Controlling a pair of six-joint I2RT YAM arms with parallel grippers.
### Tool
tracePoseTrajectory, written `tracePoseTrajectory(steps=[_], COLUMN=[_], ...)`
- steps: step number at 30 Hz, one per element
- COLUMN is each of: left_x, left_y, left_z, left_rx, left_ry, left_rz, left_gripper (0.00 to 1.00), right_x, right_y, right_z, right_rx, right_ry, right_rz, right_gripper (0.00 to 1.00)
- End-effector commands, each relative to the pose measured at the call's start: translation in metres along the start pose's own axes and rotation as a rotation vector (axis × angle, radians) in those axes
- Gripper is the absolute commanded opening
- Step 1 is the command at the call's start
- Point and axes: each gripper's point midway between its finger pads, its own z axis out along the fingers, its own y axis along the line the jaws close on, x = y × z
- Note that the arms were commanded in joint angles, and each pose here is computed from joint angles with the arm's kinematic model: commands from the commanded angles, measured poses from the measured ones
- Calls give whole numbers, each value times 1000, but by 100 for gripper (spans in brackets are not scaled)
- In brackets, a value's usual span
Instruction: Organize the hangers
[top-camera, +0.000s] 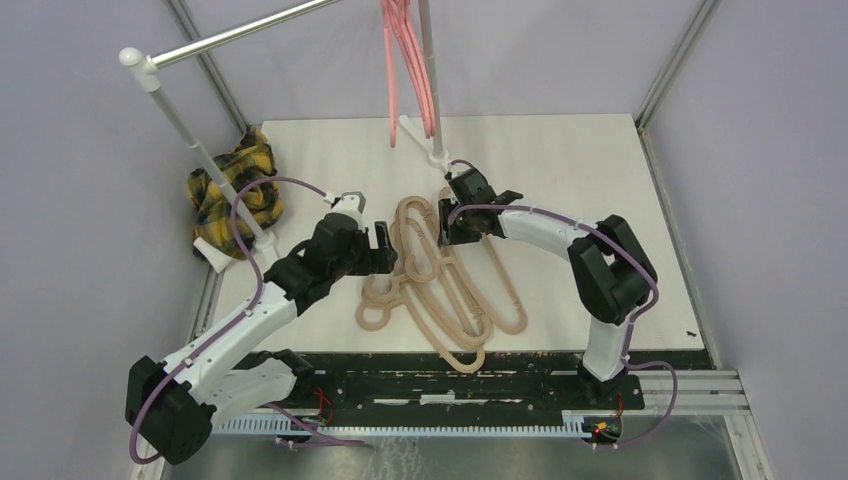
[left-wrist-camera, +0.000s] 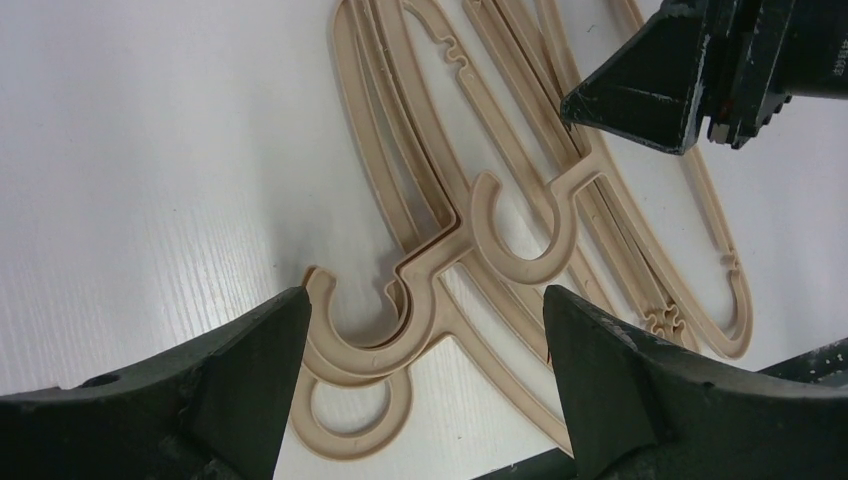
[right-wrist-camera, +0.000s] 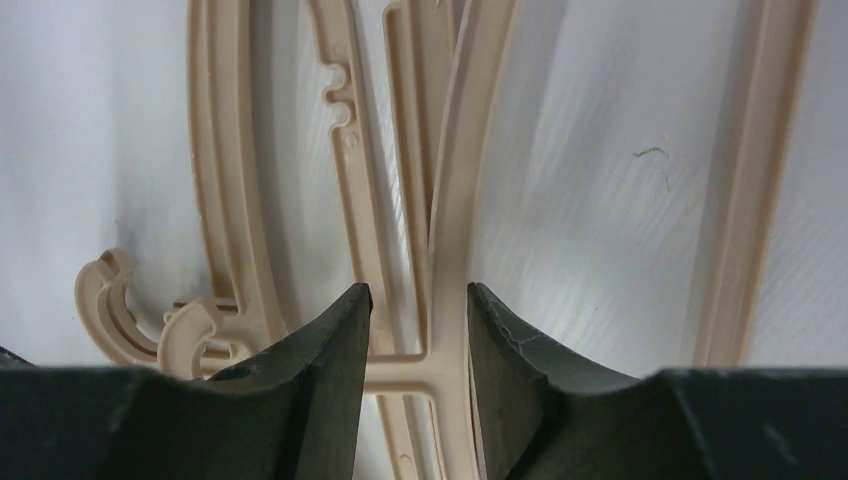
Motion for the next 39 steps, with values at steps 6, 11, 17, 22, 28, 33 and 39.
tracePoseTrajectory(steps=[6, 11, 17, 22, 28, 33, 39], left_x=[-8, -4, -3, 1, 3, 2, -6], left_y=[-10, -8, -8, -6, -4, -5, -14], left_z=[-1, -3, -8, -10, -10, -12, -19], left_rx=[50, 52, 64, 67, 61, 67, 127], left_ry=[-50, -51, -58, -62, -60, -68, -113], left_rz=[-46, -49, -54, -72, -69, -77, -69], left_gripper=[92, 92, 92, 91, 91, 91, 91], right_x=[-33, -35, -31, -21, -20, -25, -71], right_y=[4, -4, -25, -27, -21, -19, 3], right_z=[17, 15, 14, 23, 24, 14, -59], right_rx=[4, 30, 112, 95, 48, 26, -83], right_ry=[-55, -57, -40, -11, -10, -28, -191], right_rz=[-30, -54, -104, -100, -86, -58, 48], right_gripper=[49, 41, 49, 48, 33, 16, 8])
